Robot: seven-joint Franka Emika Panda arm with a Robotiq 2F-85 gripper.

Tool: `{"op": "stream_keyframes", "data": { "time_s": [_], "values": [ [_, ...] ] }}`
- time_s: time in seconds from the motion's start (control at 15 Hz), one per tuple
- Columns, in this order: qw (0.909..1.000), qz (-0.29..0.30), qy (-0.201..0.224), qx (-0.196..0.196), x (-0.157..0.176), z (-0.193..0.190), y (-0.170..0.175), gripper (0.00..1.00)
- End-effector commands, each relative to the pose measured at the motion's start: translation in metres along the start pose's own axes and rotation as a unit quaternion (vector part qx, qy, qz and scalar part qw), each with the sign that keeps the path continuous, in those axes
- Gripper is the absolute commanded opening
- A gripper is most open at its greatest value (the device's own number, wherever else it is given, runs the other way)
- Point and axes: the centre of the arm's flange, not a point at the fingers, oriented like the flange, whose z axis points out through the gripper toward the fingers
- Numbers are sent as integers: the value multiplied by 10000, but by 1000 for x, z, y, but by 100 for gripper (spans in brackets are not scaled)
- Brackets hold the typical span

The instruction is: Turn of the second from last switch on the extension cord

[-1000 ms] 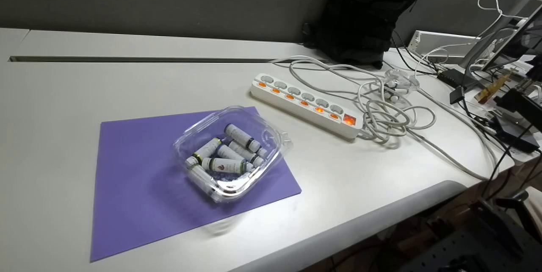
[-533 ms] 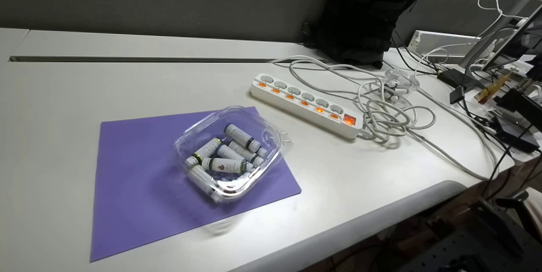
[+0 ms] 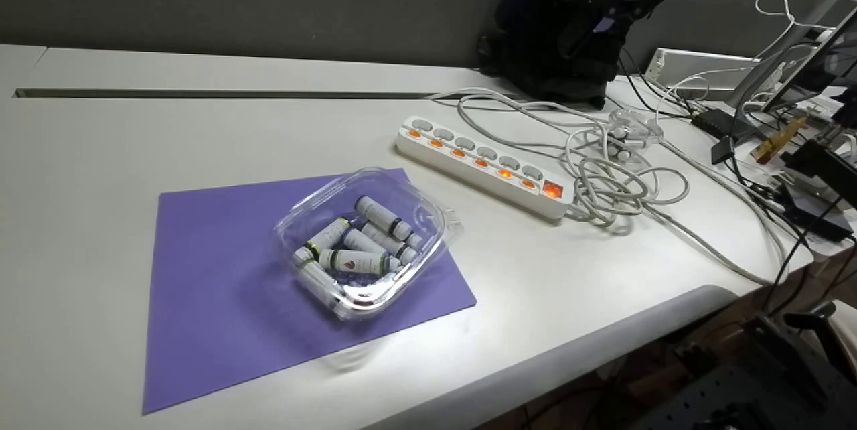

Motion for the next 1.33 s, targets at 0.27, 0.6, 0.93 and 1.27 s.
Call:
{"op": "stream_keyframes", "data": {
  "time_s": [0.27, 0.6, 0.93, 1.27],
  "values": [
    [9976, -202, 187, -637, 35, 51, 38, 5],
    [9977, -267, 16, -615, 28, 56, 43, 1],
    [9983, -80, 174, -545, 37, 61, 50, 0],
    [9982, 169, 359, -442, 71, 83, 83, 0]
  ]
}}
